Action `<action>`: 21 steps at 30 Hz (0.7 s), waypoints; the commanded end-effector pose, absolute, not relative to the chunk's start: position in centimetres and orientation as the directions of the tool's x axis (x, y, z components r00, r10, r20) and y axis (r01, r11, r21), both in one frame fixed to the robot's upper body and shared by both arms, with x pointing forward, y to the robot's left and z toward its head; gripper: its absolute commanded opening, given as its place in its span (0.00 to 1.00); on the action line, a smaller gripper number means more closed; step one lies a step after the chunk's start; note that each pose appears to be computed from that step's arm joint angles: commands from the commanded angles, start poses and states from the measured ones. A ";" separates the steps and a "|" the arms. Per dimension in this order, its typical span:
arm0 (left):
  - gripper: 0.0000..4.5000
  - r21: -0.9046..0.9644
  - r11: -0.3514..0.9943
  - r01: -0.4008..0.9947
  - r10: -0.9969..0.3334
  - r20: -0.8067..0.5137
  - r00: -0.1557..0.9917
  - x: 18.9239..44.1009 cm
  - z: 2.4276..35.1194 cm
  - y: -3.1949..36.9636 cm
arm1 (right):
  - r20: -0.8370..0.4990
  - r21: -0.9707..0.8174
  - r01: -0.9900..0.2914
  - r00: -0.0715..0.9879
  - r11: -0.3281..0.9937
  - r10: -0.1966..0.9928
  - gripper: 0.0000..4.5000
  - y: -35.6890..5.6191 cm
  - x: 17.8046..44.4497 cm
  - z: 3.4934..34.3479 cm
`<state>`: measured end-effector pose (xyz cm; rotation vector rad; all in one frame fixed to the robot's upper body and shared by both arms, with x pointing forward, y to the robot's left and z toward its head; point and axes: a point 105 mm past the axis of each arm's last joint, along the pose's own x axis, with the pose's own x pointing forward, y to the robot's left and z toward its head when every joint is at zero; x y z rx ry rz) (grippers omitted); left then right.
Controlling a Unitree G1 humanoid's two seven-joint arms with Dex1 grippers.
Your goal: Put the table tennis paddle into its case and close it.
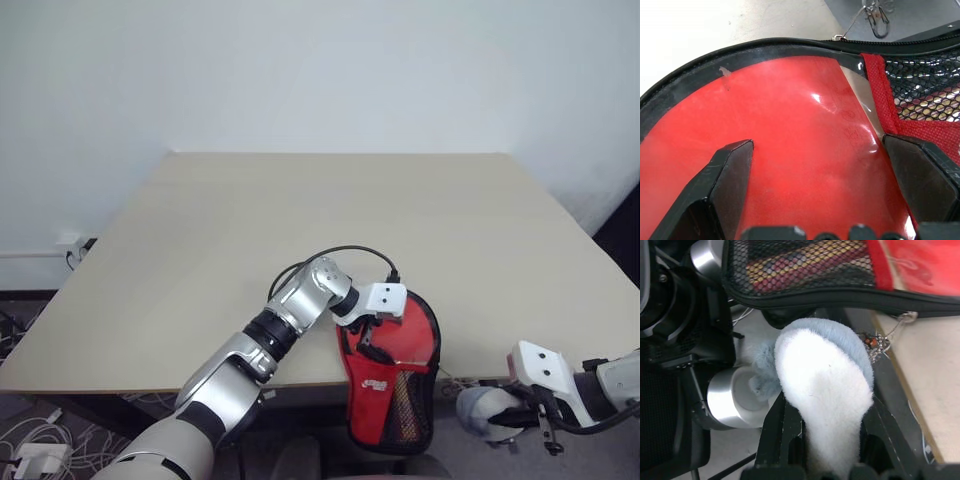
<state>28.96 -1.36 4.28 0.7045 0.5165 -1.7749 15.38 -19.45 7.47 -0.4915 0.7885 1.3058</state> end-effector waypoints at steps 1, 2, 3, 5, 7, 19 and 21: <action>1.00 -0.190 -0.278 0.942 -0.539 -0.781 -0.317 26.6 -1.1 1.0 | -0.756 0.133 -0.988 -0.049 0.081 0.653 0.13 -17.9 12.8 6.5; 1.00 -0.190 -0.276 0.942 -0.539 -0.781 -0.316 26.6 -1.1 1.0 | -0.755 0.133 -0.989 -0.058 0.066 0.653 0.13 -17.8 12.5 6.2; 1.00 -0.190 -0.275 0.943 -0.540 -0.781 -0.315 26.7 -1.1 1.1 | -0.751 0.140 -0.989 -0.068 0.057 0.656 0.13 -17.5 12.2 6.1; 1.00 -0.189 -0.270 0.944 -0.542 -0.780 -0.312 26.8 -1.1 1.1 | -0.752 0.145 -0.989 -0.082 0.042 0.654 0.13 -17.1 11.9 5.7; 1.00 -0.188 -0.265 0.946 -0.544 -0.780 -0.308 26.8 -1.1 1.2 | -0.758 0.145 -0.989 -0.101 0.015 0.645 0.13 -16.9 11.6 5.2; 1.00 -0.180 -0.252 0.951 -0.554 -0.779 -0.294 27.1 -0.9 1.2 | -0.757 0.227 -0.965 -0.262 -0.135 0.599 0.13 -16.0 7.7 5.0; 1.00 -0.178 -0.252 0.951 -0.554 -0.780 -0.293 27.1 -0.9 1.2 | -0.763 0.229 -0.962 -0.271 -0.146 0.588 0.13 -16.2 7.6 5.3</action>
